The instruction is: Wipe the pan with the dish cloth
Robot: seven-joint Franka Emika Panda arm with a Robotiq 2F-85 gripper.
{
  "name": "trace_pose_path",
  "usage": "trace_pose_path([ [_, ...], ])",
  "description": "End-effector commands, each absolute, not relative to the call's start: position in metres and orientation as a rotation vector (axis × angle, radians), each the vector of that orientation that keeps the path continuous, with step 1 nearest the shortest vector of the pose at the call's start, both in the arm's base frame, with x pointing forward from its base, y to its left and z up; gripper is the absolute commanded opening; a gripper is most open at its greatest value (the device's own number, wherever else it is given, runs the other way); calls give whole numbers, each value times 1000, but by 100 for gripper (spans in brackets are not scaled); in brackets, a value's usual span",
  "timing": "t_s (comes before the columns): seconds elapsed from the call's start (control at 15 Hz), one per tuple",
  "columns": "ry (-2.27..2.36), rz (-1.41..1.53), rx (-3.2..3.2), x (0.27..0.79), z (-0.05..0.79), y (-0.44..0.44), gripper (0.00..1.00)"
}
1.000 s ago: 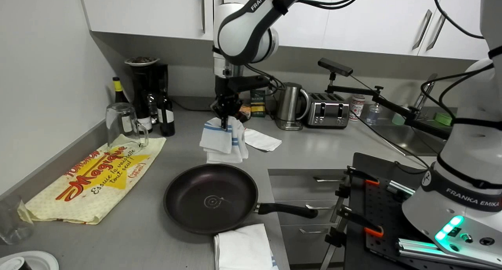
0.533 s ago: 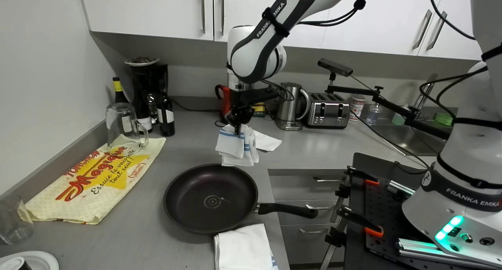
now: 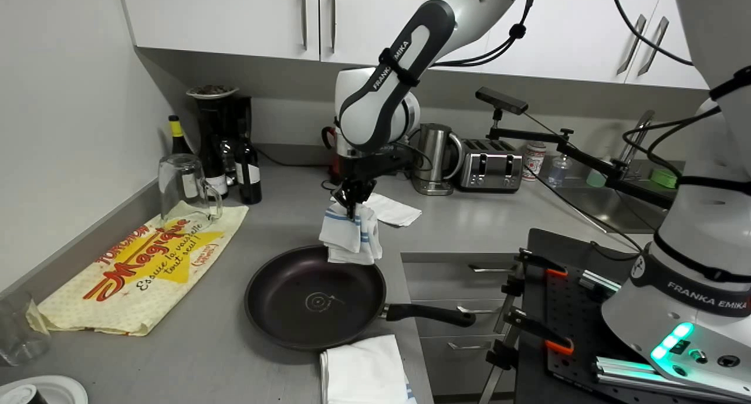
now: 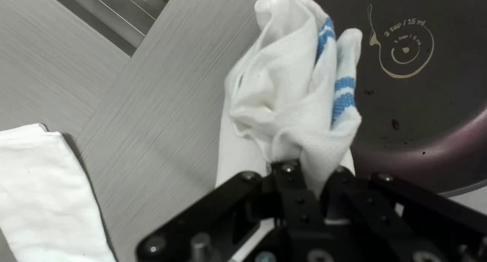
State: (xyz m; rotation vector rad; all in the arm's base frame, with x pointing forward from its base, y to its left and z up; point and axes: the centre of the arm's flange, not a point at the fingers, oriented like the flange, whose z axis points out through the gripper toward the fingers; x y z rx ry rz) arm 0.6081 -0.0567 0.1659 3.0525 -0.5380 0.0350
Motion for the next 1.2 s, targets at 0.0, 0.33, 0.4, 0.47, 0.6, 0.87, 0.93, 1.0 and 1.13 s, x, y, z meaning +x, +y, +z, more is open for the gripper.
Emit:
trace_pose_path([
  [0.0,-525,66,3051,625,154,-43,3],
  [0.33,-514,62,3020,626,123,-36,3],
  [0.4,-509,78,3003,627,117,-36,3],
  [0.47,-499,84,2992,627,110,-36,3],
  [0.6,-487,86,2977,628,100,-34,3],
  [0.87,-401,103,2942,628,85,-20,3],
  [0.93,-374,105,2932,628,83,-16,3],
  [1.0,-348,107,2924,627,81,-10,3],
  [1.13,-296,118,2904,624,74,-1,3],
])
